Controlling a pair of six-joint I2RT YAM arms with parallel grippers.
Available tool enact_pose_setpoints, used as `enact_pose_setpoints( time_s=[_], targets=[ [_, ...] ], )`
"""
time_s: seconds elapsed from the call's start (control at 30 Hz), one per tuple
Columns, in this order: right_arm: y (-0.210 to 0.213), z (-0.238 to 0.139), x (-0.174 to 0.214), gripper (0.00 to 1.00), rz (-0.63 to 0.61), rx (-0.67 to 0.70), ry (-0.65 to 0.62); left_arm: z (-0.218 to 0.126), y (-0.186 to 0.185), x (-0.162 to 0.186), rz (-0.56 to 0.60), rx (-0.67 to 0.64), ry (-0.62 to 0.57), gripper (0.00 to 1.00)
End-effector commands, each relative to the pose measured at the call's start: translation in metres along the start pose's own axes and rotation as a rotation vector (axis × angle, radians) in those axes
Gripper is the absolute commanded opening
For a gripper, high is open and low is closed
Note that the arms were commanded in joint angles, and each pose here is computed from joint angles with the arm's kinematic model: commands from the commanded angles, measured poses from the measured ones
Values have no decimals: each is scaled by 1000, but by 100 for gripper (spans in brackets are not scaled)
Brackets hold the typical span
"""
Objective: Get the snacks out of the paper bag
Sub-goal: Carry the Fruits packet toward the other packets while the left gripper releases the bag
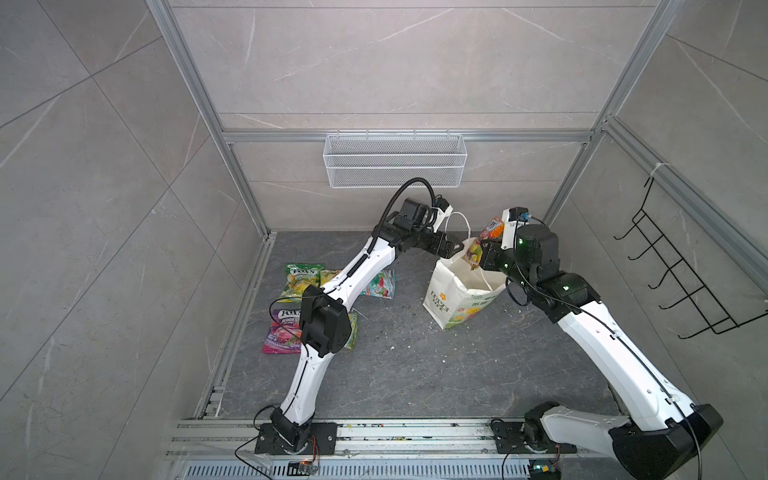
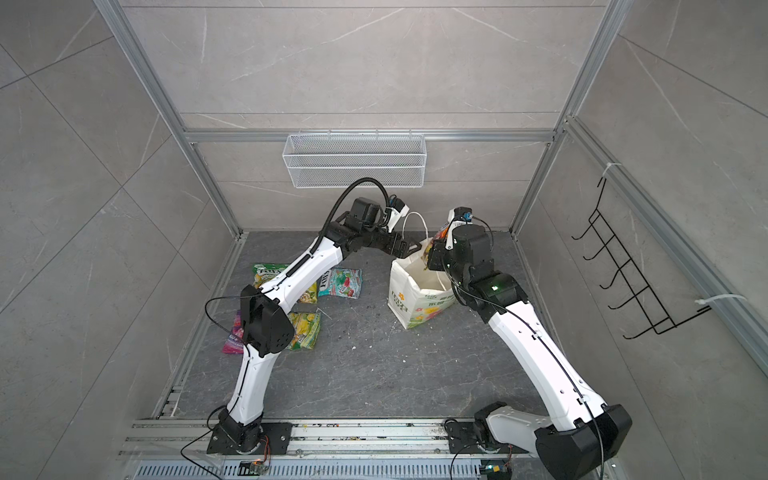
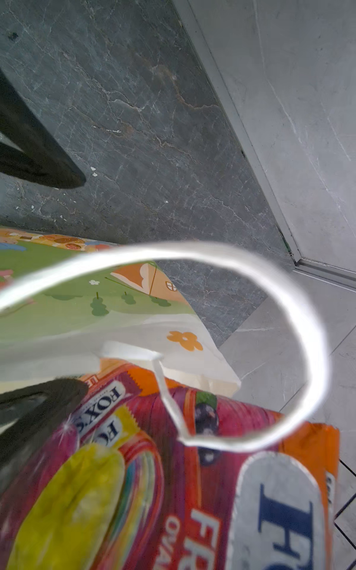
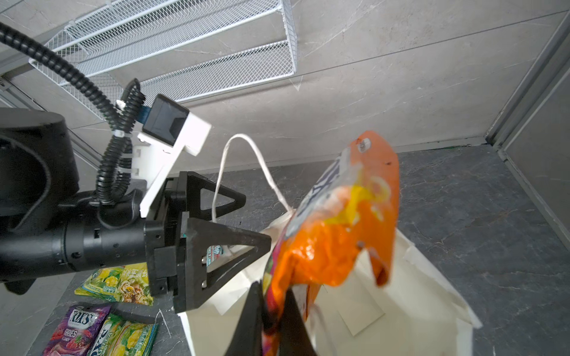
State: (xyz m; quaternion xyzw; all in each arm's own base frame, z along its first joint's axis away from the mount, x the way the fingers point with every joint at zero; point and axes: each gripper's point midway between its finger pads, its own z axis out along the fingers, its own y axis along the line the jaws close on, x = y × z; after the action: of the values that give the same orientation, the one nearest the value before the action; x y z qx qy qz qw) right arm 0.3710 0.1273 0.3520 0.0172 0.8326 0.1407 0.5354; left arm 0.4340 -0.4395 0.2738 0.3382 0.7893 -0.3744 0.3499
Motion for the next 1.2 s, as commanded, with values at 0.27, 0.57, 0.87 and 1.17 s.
enact_pose_setpoints(
  time_s=[0.27,0.57,0.87,1.17],
  targets=[
    [0,2,-14,0,4,8,-67,-33,-18,-39,41,31,-109,92],
    [20,-23,-59,0,-35,-67,-163,-110,-18,-72,187,-204,-245,100],
    [58,-51,-105,0,-57,-240,-251,-211,-18,-45,273,-426,-428,100],
    [139,-67,-42,0,-126,-739,-59,-240,10,65,209,-541,-386,100]
  ],
)
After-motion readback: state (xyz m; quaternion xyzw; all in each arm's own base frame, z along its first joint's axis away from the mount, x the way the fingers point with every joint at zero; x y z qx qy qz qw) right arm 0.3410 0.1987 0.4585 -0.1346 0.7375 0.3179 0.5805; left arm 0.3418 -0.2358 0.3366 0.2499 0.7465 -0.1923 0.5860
